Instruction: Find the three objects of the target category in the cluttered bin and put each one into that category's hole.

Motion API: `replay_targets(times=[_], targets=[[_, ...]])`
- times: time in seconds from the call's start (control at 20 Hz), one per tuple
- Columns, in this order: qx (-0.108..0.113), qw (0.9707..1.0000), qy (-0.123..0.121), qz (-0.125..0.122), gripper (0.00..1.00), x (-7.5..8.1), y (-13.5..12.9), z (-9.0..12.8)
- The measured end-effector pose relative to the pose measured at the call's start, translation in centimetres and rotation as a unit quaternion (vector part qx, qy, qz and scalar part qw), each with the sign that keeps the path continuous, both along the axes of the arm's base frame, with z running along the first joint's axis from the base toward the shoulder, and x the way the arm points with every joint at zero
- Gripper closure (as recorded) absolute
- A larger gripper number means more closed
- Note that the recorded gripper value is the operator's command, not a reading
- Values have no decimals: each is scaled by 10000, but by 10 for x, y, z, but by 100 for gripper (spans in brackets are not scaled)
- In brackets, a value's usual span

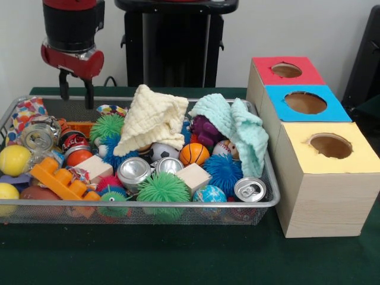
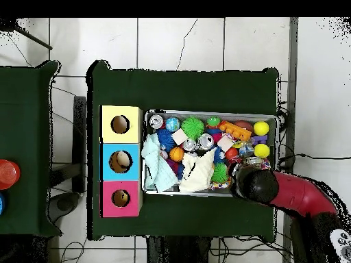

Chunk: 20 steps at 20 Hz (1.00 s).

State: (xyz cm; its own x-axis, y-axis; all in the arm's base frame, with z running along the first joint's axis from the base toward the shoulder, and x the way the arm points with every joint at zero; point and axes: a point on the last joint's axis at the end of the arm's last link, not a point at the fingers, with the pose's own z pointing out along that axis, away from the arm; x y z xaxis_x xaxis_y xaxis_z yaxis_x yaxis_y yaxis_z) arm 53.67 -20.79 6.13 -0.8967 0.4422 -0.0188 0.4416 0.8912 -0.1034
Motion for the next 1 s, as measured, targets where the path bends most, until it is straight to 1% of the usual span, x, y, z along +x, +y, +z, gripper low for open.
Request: replay_targets(times=[0.3, 0.55, 0.65, 0.7, 0.9, 1.0], targets=[[67, 10000, 50, 4, 0, -4, 4, -11], [94, 9999, -34, 19, 0, -4, 6, -20], [119, 9999, -90, 27, 0, -3, 8, -29], [151, 9998, -153, 26, 0, -3, 9, -40], [214, 9993, -291, -7, 0, -2, 8, -65], [251, 9994, -214, -37, 0, -8, 8, -75]])
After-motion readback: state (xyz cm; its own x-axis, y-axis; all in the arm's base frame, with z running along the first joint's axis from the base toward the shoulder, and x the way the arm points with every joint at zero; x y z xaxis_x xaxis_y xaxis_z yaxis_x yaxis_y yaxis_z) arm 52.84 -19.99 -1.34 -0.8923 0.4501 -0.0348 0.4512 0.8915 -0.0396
